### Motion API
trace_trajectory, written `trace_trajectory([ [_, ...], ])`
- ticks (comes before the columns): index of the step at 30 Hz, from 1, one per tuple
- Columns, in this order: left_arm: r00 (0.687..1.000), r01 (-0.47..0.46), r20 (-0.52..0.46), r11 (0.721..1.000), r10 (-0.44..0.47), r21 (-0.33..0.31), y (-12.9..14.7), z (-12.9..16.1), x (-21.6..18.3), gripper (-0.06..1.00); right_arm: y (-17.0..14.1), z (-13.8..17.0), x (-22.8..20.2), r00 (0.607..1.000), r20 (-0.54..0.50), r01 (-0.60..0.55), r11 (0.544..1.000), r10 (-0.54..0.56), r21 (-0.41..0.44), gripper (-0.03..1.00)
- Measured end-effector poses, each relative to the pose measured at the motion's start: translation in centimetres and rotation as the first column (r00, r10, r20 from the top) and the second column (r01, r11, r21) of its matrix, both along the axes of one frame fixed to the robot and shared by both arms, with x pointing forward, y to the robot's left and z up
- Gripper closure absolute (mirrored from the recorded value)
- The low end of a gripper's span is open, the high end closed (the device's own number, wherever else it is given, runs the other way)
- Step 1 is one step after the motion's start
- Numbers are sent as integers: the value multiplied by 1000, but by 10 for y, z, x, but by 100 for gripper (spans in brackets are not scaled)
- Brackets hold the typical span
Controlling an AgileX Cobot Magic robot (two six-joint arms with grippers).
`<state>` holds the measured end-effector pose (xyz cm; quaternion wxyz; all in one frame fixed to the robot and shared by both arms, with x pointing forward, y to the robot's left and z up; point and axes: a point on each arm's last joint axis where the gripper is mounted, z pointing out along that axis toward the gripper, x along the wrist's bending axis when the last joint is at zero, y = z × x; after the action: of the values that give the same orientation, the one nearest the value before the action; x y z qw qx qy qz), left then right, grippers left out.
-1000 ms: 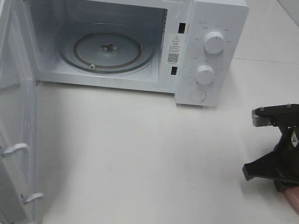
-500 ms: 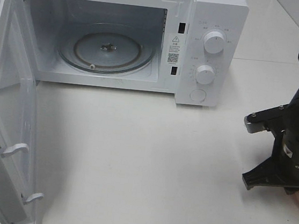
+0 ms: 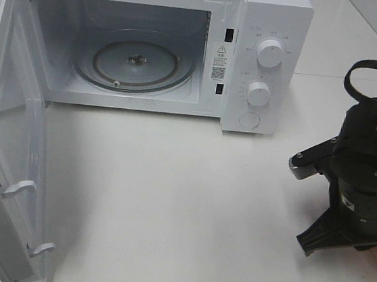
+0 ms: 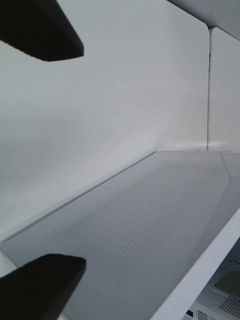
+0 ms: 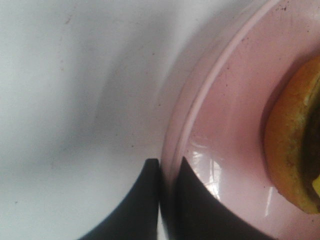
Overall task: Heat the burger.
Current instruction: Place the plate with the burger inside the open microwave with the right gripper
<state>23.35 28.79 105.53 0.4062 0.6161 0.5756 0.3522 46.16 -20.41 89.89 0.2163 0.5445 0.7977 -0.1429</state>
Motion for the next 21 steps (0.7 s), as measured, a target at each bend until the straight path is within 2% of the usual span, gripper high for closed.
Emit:
trace_trajectory([
  [5,1000,0,0,1000,0,0,0,0,0,-2,11,6,-8,999,6,-44,999,44,-20,95],
  [10,1000,0,0,1000,0,0,0,0,0,-2,21,30,-19,992,76,-97,995,96,11,95],
  [15,1000,0,0,1000,0,0,0,0,0,-2,21,45,-29,988,98,-118,993,118,-7,95],
  [21,1000,0,0,1000,0,0,0,0,0,-2,17,50,-47,982,95,-161,987,162,-23,95],
])
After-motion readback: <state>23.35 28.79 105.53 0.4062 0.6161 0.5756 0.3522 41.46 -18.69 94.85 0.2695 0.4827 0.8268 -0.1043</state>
